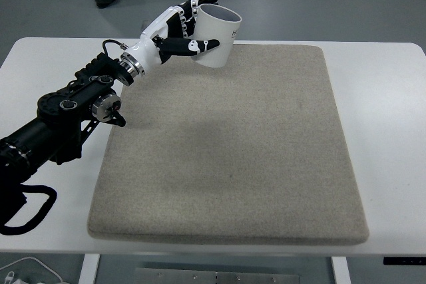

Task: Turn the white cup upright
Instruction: 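Lift the grasped cup with the left hand, rotating it upward, then lower the cup back onto the pad, turning it opening-up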

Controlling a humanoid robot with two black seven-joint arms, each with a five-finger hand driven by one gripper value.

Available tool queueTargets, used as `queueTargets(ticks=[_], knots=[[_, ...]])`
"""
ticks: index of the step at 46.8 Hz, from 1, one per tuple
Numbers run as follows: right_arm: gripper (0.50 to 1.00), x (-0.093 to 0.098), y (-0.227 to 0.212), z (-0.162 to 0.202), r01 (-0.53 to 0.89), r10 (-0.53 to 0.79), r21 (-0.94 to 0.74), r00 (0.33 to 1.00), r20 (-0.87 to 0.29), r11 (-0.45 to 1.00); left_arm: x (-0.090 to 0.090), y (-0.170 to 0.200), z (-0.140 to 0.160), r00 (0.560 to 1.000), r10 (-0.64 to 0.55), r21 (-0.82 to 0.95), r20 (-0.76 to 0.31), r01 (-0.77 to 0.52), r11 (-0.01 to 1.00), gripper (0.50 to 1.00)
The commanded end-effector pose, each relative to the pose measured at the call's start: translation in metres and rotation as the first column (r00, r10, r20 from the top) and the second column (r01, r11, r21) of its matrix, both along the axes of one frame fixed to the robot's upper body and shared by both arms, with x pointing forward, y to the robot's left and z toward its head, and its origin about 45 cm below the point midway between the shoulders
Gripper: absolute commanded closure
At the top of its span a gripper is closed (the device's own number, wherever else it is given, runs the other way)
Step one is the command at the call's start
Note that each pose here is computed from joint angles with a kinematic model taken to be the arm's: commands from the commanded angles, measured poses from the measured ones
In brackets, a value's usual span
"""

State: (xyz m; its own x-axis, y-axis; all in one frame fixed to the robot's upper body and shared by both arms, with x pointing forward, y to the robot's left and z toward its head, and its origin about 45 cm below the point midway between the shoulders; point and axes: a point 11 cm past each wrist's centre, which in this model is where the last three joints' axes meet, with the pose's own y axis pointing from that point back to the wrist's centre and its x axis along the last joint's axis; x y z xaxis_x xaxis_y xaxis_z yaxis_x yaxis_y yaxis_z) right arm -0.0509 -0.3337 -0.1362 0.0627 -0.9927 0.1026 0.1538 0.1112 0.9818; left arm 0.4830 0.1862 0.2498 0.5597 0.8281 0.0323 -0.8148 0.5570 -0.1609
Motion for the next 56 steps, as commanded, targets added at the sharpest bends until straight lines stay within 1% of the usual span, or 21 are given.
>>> queueTargets(ticks=[1, 10, 16, 25, 30, 34, 41, 50, 56], knots=[[0.57, 0.0, 0.0, 0.0, -0.002, 0.002, 0.0, 1.0, 0.0, 1.0, -0.005, 0.001, -0.008, 1.0, -0.007, 0.002, 0.016, 0.007, 1.0, 0.847], [0.57, 0.0, 0.0, 0.0, -0.002, 0.002, 0.0, 1.0, 0.0, 1.0, -0.018, -0.01, -0.038, 0.998, -0.064, 0.129, -0.029, 0.067, 0.989, 0.849], [0.57, -0.001, 0.0, 0.0, -0.001, 0.001, 0.0, 1.0, -0.002, 1.0, -0.02, -0.007, -0.047, 0.999, -0.037, 0.154, -0.032, 0.041, 0.987, 0.849], [0.57, -0.001, 0.0, 0.0, -0.003, 0.003, 0.0, 1.0, -0.002, 1.0, -0.021, -0.006, -0.052, 0.999, -0.009, 0.165, -0.031, 0.014, 0.986, 0.849], [0.57, -0.002, 0.0, 0.0, -0.002, 0.002, 0.0, 1.0, -0.003, 1.0, -0.024, -0.01, -0.062, 0.999, -0.004, 0.165, -0.053, 0.013, 0.986, 0.847], [0.57, -0.002, 0.0, 0.0, -0.002, 0.002, 0.0, 1.0, -0.004, 1.0, -0.025, -0.011, -0.066, 0.998, -0.001, 0.165, -0.06, 0.011, 0.986, 0.847], [0.57, -0.002, 0.0, 0.0, -0.002, 0.002, 0.0, 1.0, -0.004, 1.0, -0.032, -0.014, -0.078, 0.996, -0.002, 0.16, -0.086, 0.016, 0.987, 0.838], [0.57, -0.002, 0.0, 0.0, 0.001, -0.001, 0.0, 1.0, -0.003, 1.0, -0.031, -0.01, -0.08, 0.996, 0.013, 0.166, -0.09, 0.003, 0.986, 0.823], [0.57, -0.002, 0.0, 0.0, 0.001, -0.001, 0.0, 1.0, -0.003, 1.0, -0.03, -0.008, -0.081, 0.995, 0.024, 0.162, -0.092, -0.009, 0.987, 0.795]])
